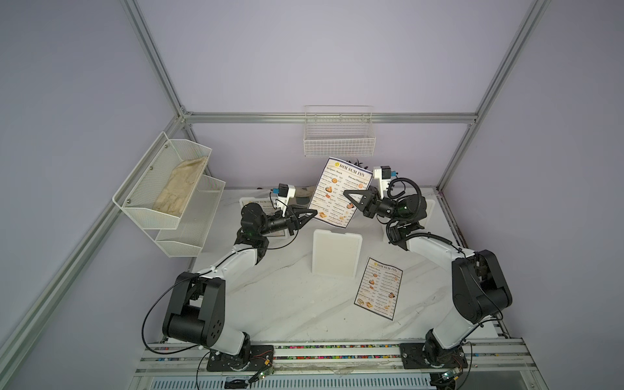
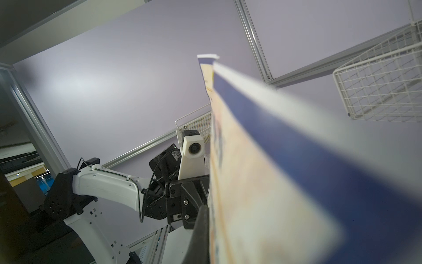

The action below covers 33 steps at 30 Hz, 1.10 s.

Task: Insert the menus into the narrow rack
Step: Insert the menu into the narrow rack.

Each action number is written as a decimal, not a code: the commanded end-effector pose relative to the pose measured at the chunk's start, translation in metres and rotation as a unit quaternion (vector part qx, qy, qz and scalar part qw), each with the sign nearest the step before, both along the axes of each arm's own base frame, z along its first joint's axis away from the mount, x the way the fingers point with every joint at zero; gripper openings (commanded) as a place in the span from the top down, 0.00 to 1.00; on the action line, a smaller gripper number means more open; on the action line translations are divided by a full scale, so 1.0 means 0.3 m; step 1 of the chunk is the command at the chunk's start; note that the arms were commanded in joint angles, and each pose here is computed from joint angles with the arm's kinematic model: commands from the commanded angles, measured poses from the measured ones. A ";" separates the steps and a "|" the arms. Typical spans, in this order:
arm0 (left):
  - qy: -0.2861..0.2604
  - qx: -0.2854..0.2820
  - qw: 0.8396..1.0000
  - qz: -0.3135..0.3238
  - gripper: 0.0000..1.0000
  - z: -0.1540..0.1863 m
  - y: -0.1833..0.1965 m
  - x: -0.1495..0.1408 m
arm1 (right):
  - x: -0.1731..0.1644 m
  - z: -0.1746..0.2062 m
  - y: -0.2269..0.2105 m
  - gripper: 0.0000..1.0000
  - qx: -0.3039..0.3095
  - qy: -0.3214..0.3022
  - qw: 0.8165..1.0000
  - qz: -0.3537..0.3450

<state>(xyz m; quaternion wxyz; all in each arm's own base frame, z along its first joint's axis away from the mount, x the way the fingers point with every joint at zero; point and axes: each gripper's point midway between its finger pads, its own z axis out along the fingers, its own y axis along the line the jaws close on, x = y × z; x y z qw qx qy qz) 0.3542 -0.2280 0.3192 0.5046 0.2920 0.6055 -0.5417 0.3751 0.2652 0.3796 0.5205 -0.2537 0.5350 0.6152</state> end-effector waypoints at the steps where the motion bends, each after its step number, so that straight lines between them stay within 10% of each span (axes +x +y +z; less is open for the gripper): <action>1: -0.053 -0.008 0.999 0.002 0.93 0.098 0.008 -0.022 | 0.011 0.011 -0.011 1.00 0.006 0.006 1.000 -0.026; 33: -0.024 -0.008 1.000 0.012 0.79 0.054 -0.011 0.069 | 0.054 -0.036 -0.007 1.00 -0.033 0.040 0.992 -0.114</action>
